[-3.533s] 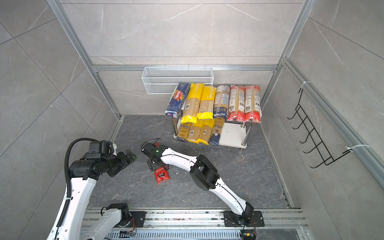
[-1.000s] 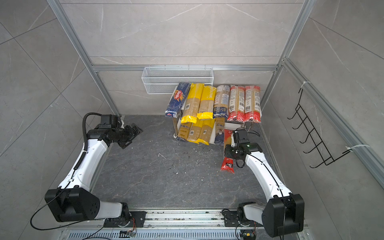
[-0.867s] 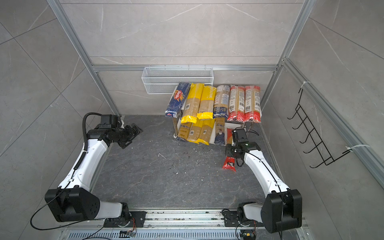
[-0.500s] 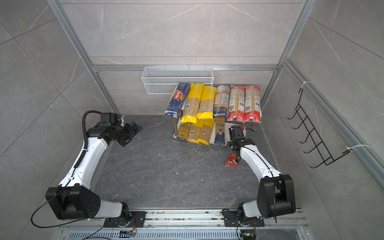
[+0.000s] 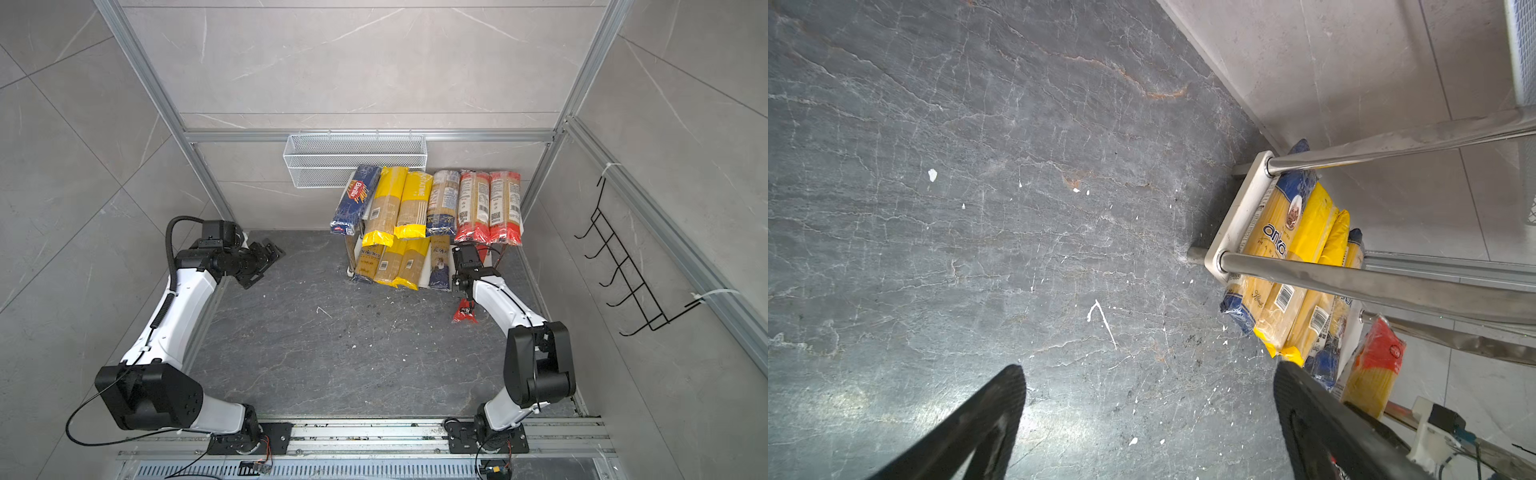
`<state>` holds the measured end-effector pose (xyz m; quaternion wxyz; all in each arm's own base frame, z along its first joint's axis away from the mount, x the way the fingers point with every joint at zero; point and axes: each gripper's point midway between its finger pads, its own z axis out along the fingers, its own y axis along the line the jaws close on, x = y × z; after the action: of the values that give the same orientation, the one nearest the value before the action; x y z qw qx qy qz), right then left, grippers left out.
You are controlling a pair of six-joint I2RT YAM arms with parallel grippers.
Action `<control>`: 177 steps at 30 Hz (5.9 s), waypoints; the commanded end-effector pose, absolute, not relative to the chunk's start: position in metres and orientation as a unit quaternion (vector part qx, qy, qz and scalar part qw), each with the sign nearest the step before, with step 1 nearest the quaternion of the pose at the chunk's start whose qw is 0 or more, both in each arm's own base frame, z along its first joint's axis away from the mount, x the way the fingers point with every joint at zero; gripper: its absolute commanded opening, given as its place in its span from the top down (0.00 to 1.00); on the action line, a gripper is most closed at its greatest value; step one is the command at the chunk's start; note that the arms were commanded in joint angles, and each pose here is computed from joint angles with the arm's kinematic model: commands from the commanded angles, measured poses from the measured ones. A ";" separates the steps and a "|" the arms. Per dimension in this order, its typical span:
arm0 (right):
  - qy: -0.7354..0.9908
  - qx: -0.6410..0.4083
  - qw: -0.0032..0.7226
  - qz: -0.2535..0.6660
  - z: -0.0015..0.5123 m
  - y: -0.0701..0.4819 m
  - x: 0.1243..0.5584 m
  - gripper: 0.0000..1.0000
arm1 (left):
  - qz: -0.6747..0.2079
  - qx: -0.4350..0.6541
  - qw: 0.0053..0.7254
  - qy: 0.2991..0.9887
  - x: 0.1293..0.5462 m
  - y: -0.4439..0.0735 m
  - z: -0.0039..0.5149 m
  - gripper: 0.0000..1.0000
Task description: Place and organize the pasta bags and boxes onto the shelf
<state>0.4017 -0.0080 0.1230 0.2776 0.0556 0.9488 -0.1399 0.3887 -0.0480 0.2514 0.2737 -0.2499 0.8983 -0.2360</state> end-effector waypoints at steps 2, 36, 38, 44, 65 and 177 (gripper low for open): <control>0.921 0.063 0.347 -0.165 0.160 -0.013 0.442 1.00 | -0.227 -0.236 0.292 0.899 0.394 -0.043 0.265 0.04; 0.930 0.059 0.309 -0.191 0.133 -0.011 0.480 0.31 | -0.240 -0.224 0.285 0.900 0.431 -0.022 0.265 0.04; 0.930 0.058 0.309 -0.188 0.136 -0.008 0.475 0.29 | -0.242 -0.221 0.284 0.901 0.430 -0.024 0.264 0.04; 0.934 0.053 0.303 -0.182 0.138 -0.001 0.458 0.21 | -0.247 -0.217 0.285 0.900 0.422 -0.025 0.263 0.04; 0.947 0.028 0.298 -0.116 0.144 0.041 0.365 0.18 | -0.253 -0.199 0.303 0.897 0.370 -0.031 0.256 0.00; 0.826 0.068 0.559 -0.028 0.116 -0.006 0.357 0.00 | 0.009 -0.036 0.558 0.829 0.386 0.027 0.086 0.00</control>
<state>0.3444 -0.0074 0.0997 0.5277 0.0763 0.8455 -0.0294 0.3739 0.0285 0.0667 0.5301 -0.0547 0.8462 0.0011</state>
